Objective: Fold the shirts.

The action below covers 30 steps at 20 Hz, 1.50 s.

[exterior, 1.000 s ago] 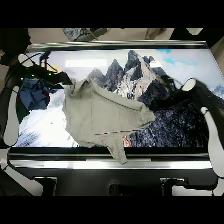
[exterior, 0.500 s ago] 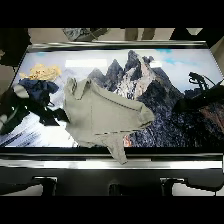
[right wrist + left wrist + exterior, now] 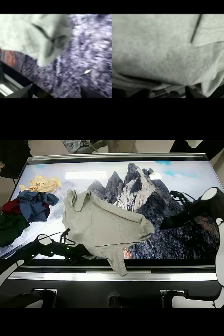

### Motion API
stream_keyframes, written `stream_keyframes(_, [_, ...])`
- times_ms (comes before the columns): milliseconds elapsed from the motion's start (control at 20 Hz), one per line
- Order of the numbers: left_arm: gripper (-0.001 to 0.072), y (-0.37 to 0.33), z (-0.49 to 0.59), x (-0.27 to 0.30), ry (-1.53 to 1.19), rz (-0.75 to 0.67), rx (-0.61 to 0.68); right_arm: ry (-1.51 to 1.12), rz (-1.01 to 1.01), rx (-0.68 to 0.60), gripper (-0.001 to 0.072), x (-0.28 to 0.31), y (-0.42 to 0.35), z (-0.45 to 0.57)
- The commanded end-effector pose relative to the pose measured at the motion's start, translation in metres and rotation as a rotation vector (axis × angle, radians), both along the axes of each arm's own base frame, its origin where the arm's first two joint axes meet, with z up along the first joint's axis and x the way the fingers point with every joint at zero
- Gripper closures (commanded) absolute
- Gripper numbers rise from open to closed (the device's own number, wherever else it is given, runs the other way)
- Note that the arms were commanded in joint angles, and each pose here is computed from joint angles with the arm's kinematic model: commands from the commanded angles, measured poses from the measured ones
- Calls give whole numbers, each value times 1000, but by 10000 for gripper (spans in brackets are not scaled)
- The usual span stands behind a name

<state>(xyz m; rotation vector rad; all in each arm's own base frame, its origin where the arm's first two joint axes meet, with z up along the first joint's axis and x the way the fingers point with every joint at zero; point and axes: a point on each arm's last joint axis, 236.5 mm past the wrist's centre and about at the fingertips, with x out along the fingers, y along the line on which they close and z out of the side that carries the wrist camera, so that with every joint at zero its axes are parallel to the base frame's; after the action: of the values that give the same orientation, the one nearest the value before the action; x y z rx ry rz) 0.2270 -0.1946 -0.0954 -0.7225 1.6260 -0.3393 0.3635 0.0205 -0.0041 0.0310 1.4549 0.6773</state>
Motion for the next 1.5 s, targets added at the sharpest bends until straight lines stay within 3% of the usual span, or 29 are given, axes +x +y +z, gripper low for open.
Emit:
stream_keyframes(0, [279,-9,-18,16,-45,94,23,40,112,17,15,-6,28,-15])
stream_keyframes(150, [666,-8,-20,20,-69,90,31,86,165,24,15,-10,46,-32])
stream_keyframes(300, [669,-8,-11,27,-138,42,31,57,169,-2,22,4,55,-54])
stream_keyframes(350, [669,-7,-7,29,-157,35,34,19,147,-15,70,16,57,-61])
stream_keyframes(400, [669,-7,-2,33,-179,28,36,-21,126,-26,164,27,59,-64])
stream_keyframes(450, [669,-6,2,36,-202,19,41,-52,98,-38,349,37,58,-65])
stream_keyframes(500, [669,-5,7,39,-225,8,48,-72,85,-43,577,43,58,-65])
stream_keyframes(550, [669,-3,12,44,-256,-8,62,-73,67,-45,656,45,58,-65])
stream_keyframes(750, [671,23,88,93,-518,-60,135,-155,79,-46,658,54,59,-25])
stream_keyframes(850, [671,56,206,142,-831,9,195,-374,24,-69,658,84,49,49])
stream_keyframes(950, [671,101,366,160,-1180,156,242,-689,-158,-89,657,112,19,171])
stream_keyframes(1050, [672,143,523,127,-1513,299,311,-1018,-371,-133,657,97,-27,313])
stream_keyframes(1150, [671,166,619,72,-1711,387,395,-1217,-493,-249,657,35,-63,407])
stream_keyframes(1250, [670,165,641,40,-1710,426,385,-1277,-519,-322,657,-21,-65,439])
stream_keyframes(1450, [670,138,620,27,-1631,310,326,-1244,-490,-353,657,-78,-54,440])
